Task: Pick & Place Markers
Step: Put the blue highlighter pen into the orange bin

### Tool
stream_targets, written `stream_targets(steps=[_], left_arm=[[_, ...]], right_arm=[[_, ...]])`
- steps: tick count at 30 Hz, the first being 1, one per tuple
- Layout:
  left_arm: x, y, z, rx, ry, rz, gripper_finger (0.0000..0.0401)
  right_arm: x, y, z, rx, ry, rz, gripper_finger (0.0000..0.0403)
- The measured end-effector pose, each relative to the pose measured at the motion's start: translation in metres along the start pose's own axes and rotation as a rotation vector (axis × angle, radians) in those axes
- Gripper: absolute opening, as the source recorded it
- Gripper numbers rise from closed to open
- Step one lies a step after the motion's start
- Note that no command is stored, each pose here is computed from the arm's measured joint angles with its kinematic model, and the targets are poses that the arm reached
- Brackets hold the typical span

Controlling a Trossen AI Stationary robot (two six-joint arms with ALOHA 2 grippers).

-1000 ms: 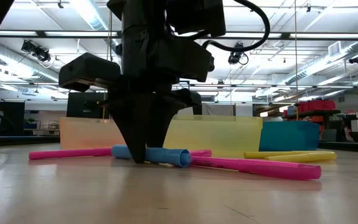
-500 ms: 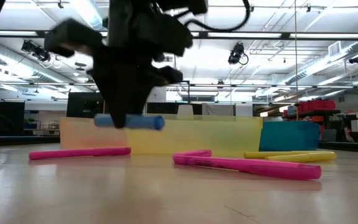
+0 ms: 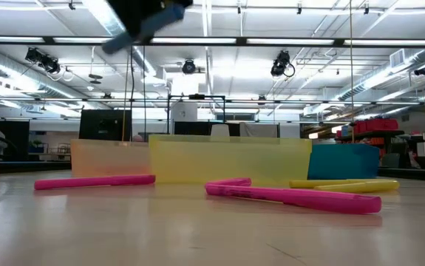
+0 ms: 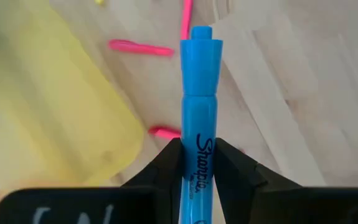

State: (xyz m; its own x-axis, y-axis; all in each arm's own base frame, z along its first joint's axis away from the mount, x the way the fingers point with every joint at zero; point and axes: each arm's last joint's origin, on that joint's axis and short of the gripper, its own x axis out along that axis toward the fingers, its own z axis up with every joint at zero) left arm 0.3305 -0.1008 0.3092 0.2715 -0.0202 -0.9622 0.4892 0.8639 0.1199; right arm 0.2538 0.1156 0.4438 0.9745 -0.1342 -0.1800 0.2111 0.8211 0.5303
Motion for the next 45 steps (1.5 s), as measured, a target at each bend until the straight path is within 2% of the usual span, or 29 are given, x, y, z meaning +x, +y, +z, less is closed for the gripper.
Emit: stream_targets(steps=[5,10,14,18,25,35,45], left_arm=[[-0.046,-0.006,0.008,-0.027,-0.071,0.041,0.0075],[-0.067,-0.003,0.013,-0.078,-0.147,0.057,0.0076],[-0.061,0.013,0.004,-0.121,-0.073,0.084,0.0074],[-0.042,0.038,-0.011,-0.197,0.029,0.1,0.0076],[-0.024,0.086,-0.037,-0.375,0.091,0.128,0.0074],[-0.027,0.157,-0.09,-0.561,0.134,0.18,0.0074],[-0.041,0.223,-0.174,-0.759,0.164,0.221,0.0074]], right_arm=[[0.0,0.0,0.0,-0.001,-0.001,-0.001,0.0206],[0.0,0.0,0.0,-0.001,0.0,-0.002,0.0206],[0.0,0.0,0.001,0.003,-0.009,-0.007,0.0206],[0.0,0.0,0.001,0.011,-0.014,-0.005,0.0206],[0.0,0.0,0.002,0.03,-0.033,-0.015,0.0206],[0.0,0.0,0.003,0.037,-0.054,-0.035,0.0206],[0.0,-0.001,0.003,0.059,-0.073,-0.056,0.0206]])
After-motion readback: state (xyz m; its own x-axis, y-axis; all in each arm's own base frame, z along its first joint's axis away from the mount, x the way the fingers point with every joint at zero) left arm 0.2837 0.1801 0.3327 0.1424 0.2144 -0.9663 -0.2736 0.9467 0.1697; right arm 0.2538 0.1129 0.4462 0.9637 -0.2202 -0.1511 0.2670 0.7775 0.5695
